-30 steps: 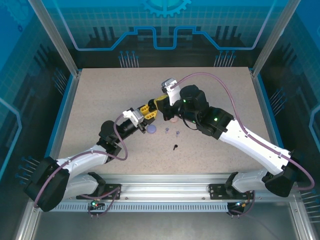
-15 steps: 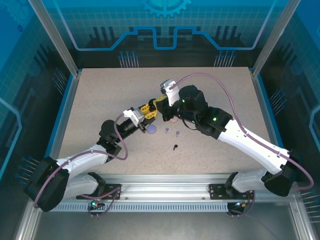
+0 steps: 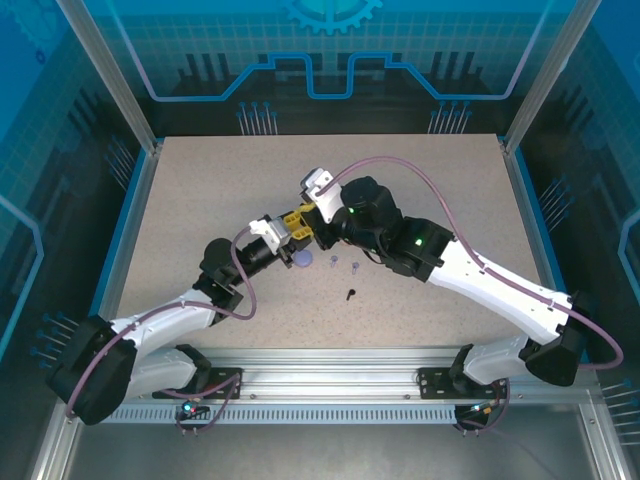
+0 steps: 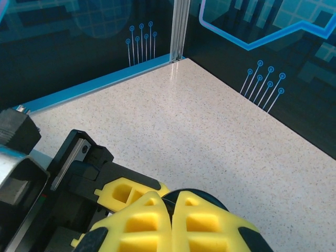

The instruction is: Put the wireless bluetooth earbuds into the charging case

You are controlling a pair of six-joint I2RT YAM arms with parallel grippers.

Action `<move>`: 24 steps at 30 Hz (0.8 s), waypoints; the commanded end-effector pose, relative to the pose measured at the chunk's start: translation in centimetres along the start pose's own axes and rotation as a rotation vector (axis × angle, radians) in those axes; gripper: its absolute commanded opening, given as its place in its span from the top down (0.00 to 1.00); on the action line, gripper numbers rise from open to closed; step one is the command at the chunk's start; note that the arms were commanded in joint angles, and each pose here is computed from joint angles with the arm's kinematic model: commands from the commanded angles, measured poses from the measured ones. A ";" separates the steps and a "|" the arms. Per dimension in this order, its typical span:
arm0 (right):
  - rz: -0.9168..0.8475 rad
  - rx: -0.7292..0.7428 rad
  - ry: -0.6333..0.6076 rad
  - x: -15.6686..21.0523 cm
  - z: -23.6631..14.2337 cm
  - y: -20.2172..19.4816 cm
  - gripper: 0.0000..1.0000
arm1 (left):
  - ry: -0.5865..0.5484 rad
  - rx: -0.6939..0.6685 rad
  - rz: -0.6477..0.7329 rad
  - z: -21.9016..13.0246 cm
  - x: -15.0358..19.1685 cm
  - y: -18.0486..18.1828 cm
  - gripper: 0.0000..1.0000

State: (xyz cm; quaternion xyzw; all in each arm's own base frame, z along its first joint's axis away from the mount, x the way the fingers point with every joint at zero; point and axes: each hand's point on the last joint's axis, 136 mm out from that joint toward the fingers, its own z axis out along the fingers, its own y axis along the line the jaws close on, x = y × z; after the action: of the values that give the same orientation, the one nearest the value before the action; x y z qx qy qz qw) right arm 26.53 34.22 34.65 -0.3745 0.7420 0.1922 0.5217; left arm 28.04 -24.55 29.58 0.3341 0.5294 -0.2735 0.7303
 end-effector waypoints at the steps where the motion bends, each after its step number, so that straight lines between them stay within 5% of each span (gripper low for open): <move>1: -0.075 -0.143 0.106 3.0 0.6 4.2 0.98 | -0.120 -0.020 0.057 0.2 -4.3 0.6 1.00; 24: 0.049 0.026 -0.083 -2.4 -5.2 -1.2 0.97 | -0.106 0.073 0.103 0.0 -2.1 -1.3 1.00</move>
State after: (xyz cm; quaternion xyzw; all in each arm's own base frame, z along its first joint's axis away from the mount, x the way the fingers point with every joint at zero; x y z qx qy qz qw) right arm 25.12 31.75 37.61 -0.3517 0.7365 0.1962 0.5436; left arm 27.31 -24.81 30.76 0.3475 0.4959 -0.2761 0.7463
